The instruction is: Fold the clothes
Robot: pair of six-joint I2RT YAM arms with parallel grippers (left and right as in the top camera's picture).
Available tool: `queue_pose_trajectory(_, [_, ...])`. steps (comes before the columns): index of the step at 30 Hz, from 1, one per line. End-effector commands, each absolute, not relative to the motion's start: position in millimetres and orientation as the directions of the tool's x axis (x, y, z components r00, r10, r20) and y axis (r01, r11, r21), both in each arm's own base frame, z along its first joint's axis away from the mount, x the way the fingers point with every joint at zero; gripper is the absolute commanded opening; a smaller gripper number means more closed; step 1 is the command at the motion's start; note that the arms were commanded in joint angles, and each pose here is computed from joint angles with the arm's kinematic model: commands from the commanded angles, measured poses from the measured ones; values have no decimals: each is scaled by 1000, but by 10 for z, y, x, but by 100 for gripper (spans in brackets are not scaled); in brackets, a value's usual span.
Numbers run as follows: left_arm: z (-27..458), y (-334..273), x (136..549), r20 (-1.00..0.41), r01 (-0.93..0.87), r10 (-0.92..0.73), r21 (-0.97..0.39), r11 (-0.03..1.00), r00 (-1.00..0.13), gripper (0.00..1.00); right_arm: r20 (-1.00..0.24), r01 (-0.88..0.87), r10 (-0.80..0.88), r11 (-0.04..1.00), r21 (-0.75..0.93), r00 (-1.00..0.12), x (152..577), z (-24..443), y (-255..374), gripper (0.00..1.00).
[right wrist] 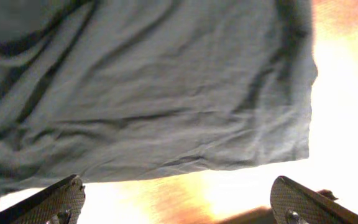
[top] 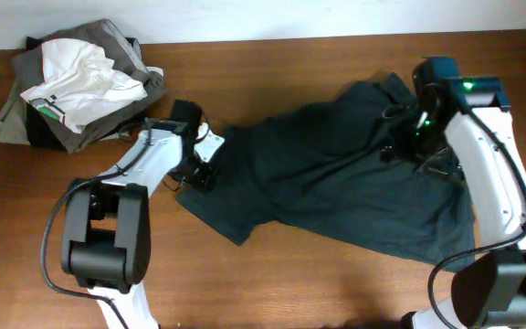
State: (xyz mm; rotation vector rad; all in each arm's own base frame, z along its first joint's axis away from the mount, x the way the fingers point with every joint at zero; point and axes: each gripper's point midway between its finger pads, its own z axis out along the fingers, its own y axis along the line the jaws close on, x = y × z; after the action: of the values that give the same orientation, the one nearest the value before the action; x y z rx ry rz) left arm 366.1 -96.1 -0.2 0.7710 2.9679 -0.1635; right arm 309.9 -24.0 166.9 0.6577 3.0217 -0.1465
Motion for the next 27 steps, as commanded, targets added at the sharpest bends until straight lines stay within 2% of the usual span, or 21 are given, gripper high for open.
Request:
queue_pose_trajectory(1, [-213, -877, 3551, 2, 480, 480, 0, 877, -877, 35, -25, 527, 529, 836, -152, -848, 2873, 1522, -639, 99])
queue_pose_trajectory(2, [-213, -872, 3552, 2, 479, 479, 0, 878, -878, 18, 18, 564, 572, 813, -147, -820, 2761, 1365, -728, 99])
queue_pose_trajectory(4, [-213, -866, 3560, 0, 476, 476, 1, 879, -879, 3, 72, 602, 612, 789, -121, -787, 2640, 1141, -783, 99])
queue_pose_trajectory(6, [-212, -829, 3588, -4, 442, 442, 16, 897, -897, 1, 127, 648, 654, 756, -93, -746, 2496, 913, -816, 99])
queue_pose_trajectory(9, [-202, -549, 3676, -6, 320, 323, 108, 941, -946, 1, 167, 692, 697, 716, -93, -698, 2330, 708, -881, 99])
queue_pose_trajectory(13, [-202, -123, 3679, -5, 89, 90, 101, 991, -996, 1, 198, 729, 723, 682, -59, -661, 2228, 514, -873, 99])
queue_pose_trajectory(16, [-201, 114, 3556, 43, 7, 3, 91, 996, -999, 1, 226, 726, 715, 686, -41, -662, 2144, 335, -763, 96])
queue_pose_trajectory(17, [-199, 158, 3519, 57, -16, -22, 91, 996, -998, 0, 232, 727, 714, 685, -35, -661, 2110, 260, -734, 87])
queue_pose_trajectory(20, [-190, 170, 3405, 98, -74, -83, 97, 993, -992, 1, 269, 723, 681, 684, 98, -681, 2092, 0, -462, 50])
queue_pose_trajectory(23, [-177, -27, 3259, 166, -109, -106, -9, 994, -980, 0, 275, 712, 662, 686, 150, -697, 2062, -153, -304, 31])
queue_pose_trajectory(25, [-138, -208, 3140, 227, -142, -116, -102, 985, -967, 0, 281, 731, 681, 667, 144, -677, 2029, -205, -268, 21])
queue_pose_trajectory(27, [-100, -271, 3078, 255, -154, -116, -134, 979, -960, 1, 287, 755, 705, 643, 126, -648, 1999, -228, -268, 9])
